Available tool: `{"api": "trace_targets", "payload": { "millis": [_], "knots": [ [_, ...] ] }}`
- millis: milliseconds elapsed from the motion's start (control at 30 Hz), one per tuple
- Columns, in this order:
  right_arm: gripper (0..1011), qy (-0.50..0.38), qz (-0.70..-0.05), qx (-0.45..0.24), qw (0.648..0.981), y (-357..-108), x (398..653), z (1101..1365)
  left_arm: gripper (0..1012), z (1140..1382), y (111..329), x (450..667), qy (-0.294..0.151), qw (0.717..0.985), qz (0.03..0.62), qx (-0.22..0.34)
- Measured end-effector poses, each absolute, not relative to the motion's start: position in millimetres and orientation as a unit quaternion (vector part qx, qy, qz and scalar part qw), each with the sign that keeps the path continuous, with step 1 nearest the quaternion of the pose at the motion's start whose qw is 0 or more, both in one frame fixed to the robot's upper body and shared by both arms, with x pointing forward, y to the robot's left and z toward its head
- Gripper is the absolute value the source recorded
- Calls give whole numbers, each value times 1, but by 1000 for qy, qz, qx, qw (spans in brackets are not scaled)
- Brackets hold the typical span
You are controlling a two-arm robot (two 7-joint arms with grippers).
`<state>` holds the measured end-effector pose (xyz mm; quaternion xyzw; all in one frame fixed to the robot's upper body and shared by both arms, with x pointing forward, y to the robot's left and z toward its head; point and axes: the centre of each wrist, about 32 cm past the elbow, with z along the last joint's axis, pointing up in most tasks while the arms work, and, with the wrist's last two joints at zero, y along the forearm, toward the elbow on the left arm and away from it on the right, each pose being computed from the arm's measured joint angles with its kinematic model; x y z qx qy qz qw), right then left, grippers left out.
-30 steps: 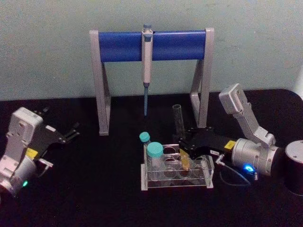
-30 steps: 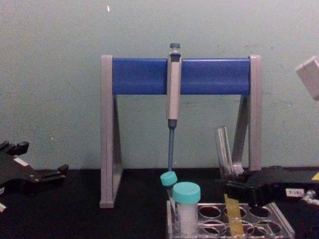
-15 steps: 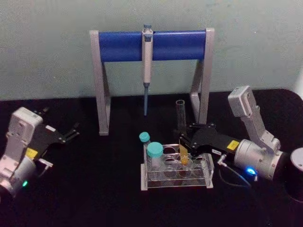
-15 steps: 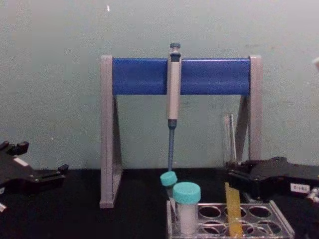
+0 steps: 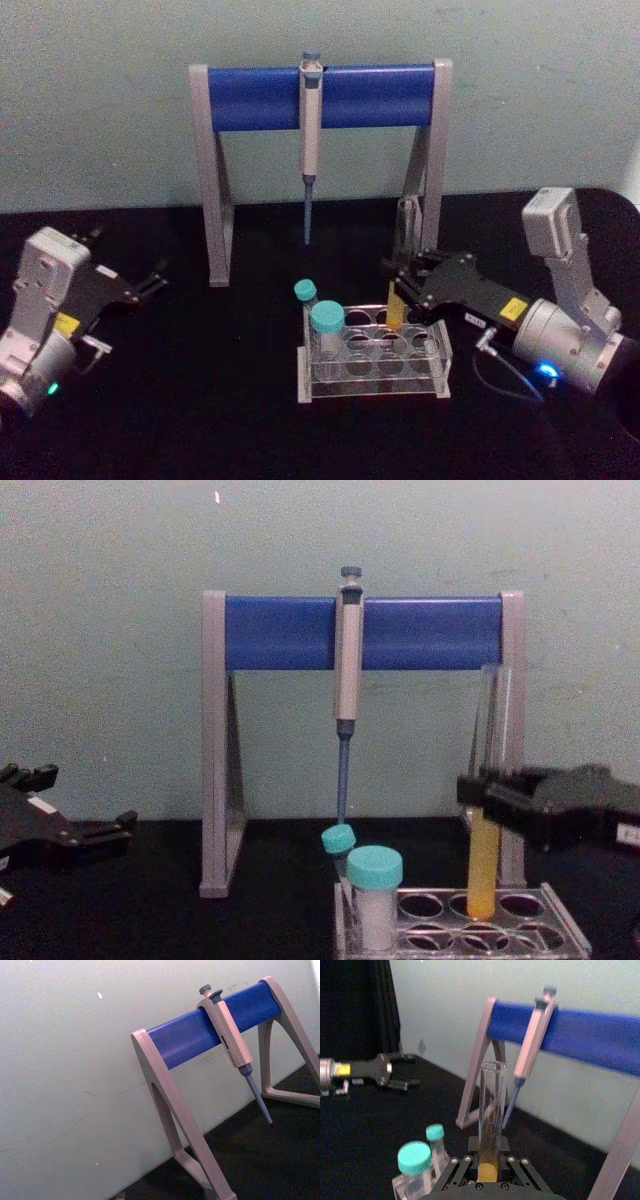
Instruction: Pick up the test tube from the test tube rack, shake it, then place it back into the test tube rack.
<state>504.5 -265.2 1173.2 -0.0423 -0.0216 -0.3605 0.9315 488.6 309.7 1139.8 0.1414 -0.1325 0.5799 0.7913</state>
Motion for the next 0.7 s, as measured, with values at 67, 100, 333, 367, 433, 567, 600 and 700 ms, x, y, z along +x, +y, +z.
{"api": "trace_targets", "payload": {
  "millis": [67, 100, 333, 367, 433, 567, 600, 700],
  "knots": [
    [229, -28, -361, -31, 932, -266, 504, 1178, 1010, 1140, 310, 489, -132, 791, 580, 141],
    [229, -29, -361, -27, 932, -266, 504, 1179, 1010, 1140, 310, 489, -132, 791, 580, 141],
    [229, -44, -362, -3, 931, -264, 504, 1193, 1010, 1140, 310, 489, -132, 791, 580, 141],
    [229, -46, -366, -1, 930, -263, 506, 1195, 1009, 1140, 310, 489, -132, 791, 580, 141],
    [229, -47, -369, 1, 928, -262, 508, 1197, 1010, 1140, 310, 489, -132, 791, 580, 141],
    [229, -49, -376, 1, 925, -260, 512, 1199, 1010, 1140, 310, 489, -132, 791, 580, 141],
    [229, -49, -377, 1, 925, -260, 514, 1200, 1010, 1140, 310, 489, -132, 791, 580, 141],
    [229, -48, -377, -1, 925, -259, 517, 1200, 1009, 1140, 310, 489, -132, 791, 580, 141]
  ]
}}
